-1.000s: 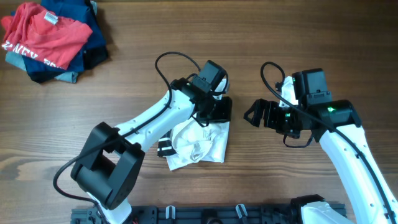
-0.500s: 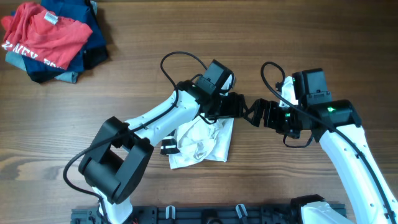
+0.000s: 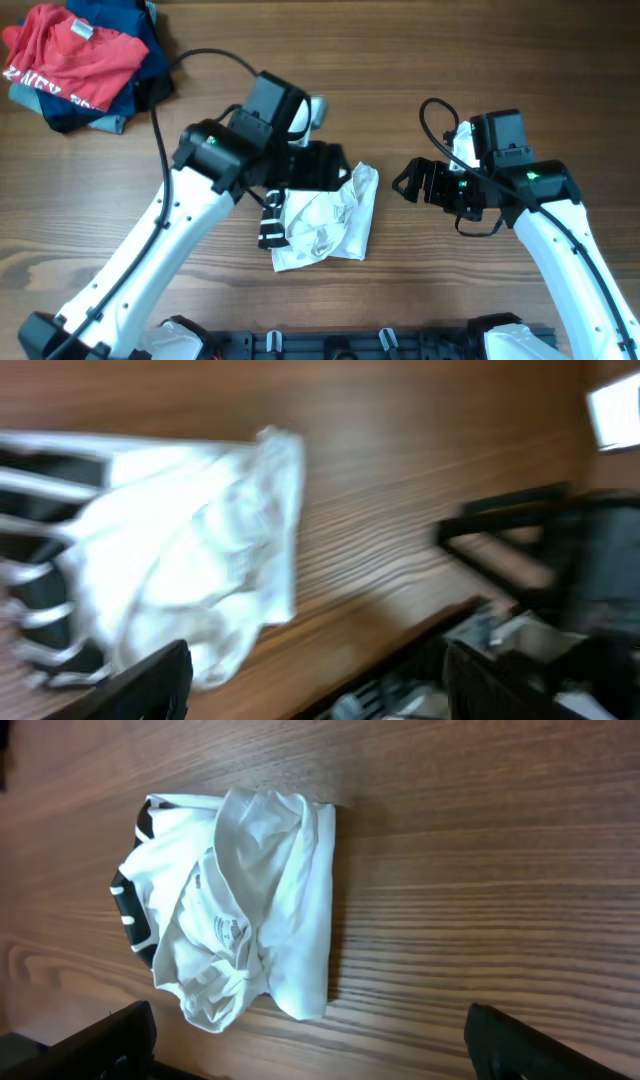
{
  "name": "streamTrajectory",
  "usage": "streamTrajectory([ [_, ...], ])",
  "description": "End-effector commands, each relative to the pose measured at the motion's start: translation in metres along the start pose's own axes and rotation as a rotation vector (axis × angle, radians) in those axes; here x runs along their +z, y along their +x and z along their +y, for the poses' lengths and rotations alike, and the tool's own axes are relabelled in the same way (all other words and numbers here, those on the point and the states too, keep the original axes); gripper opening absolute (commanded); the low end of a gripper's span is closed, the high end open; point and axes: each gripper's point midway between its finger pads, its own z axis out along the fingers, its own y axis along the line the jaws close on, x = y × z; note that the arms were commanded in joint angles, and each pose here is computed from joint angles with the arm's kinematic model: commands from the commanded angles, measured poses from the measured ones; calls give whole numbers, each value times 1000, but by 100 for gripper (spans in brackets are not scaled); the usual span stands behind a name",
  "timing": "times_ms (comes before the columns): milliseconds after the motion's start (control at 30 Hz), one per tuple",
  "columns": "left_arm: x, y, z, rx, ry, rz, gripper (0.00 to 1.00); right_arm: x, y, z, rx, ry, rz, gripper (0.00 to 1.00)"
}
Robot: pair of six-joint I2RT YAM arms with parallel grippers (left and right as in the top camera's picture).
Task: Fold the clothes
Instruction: 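Move the left gripper rightward over the bundle toward the right gripper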
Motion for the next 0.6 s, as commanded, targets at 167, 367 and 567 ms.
streamTrajectory([
  [167, 111, 24, 48, 23, -180, 237, 80, 1, 0, 0, 18, -3, 6, 99],
  [367, 158, 52, 59, 32, -234, 374, 78, 1, -4, 2, 9, -9, -9, 99],
  [567, 169, 60, 47, 82, -239, 375, 77, -2, -15, -2, 25, -15, -48, 100],
])
